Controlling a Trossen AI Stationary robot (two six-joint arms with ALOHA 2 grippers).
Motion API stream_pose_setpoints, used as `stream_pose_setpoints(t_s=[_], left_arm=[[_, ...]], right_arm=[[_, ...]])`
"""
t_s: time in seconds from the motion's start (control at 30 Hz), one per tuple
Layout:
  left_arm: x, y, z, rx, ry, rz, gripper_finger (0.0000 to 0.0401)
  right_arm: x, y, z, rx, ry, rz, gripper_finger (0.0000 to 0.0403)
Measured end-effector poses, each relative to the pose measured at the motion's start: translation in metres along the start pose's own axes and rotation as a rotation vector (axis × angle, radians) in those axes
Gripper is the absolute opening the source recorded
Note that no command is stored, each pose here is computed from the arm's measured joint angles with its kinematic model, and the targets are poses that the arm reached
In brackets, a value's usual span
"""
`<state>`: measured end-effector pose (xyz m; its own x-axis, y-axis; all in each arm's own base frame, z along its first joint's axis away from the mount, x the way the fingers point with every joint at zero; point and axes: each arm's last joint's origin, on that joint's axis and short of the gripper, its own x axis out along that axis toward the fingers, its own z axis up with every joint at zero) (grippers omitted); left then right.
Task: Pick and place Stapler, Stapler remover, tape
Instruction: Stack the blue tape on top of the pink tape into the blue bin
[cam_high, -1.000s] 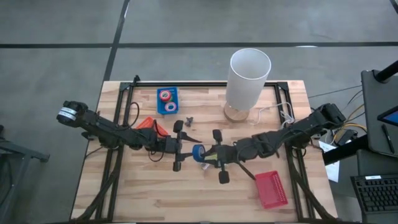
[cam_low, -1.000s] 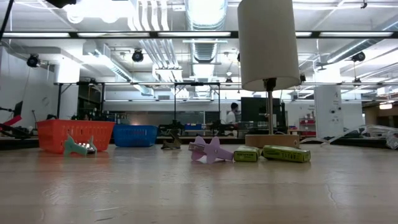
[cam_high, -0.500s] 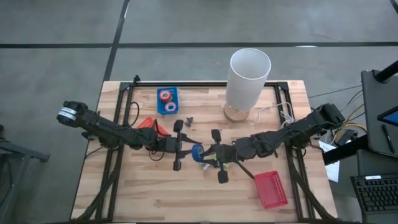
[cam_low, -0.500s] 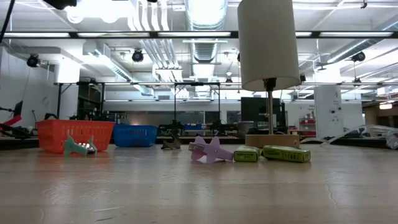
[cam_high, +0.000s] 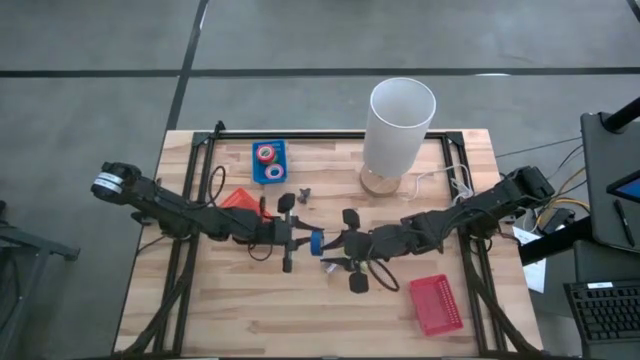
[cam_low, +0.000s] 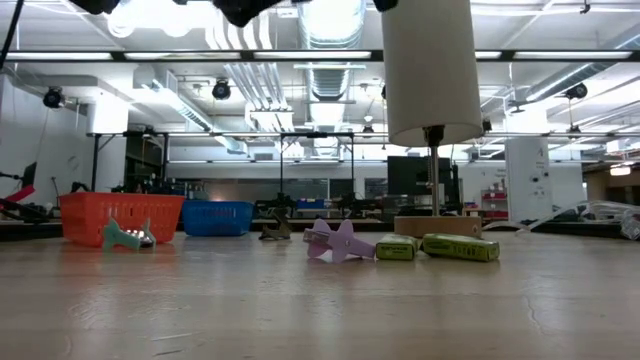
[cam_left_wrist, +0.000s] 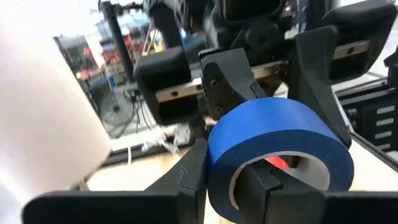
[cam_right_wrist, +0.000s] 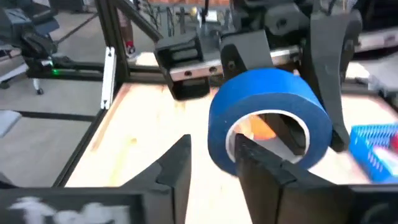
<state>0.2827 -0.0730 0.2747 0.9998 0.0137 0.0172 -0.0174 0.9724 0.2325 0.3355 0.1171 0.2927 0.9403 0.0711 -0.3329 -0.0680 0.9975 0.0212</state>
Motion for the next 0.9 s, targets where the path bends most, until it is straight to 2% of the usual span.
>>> stream_pose_setpoints(t_s=[0.13, 0.27, 0.43, 0.53, 0.63, 0.8, 0.9], left_arm=[[-0.002, -0.001, -0.006, -0.013, 0.078, -0.001, 0.0057], [-0.009, 0.002, -0.012, -0.046, 0.192, 0.038, 0.0044], [-0.016, 0.004, -0.012, -0.112, 0.249, 0.04, 0.0056], [-0.024, 0.006, -0.016, -0.139, 0.334, 0.066, 0.0062], [-0.034, 0.014, -0.021, -0.161, 0.459, 0.202, 0.006], [-0.055, 0.035, -0.028, -0.154, 0.585, 0.566, 0.0053], [-0.063, 0.056, -0.031, -0.185, 0.628, 0.68, 0.0054]], right_arm=[[0.0, -0.002, -0.007, 0.037, 0.073, -0.033, 0.0153], [-0.002, -0.005, -0.016, 0.018, 0.156, -0.113, 0.0185], [-0.005, -0.012, -0.025, -0.012, 0.23, -0.277, 0.0208], [-0.008, -0.016, -0.031, -0.035, 0.266, -0.399, 0.0213], [-0.009, -0.018, -0.036, -0.033, 0.292, -0.452, 0.0215], [-0.008, -0.021, -0.048, -0.032, 0.319, -0.464, 0.0215], [-0.008, -0.022, -0.054, -0.037, 0.329, -0.468, 0.0215]])
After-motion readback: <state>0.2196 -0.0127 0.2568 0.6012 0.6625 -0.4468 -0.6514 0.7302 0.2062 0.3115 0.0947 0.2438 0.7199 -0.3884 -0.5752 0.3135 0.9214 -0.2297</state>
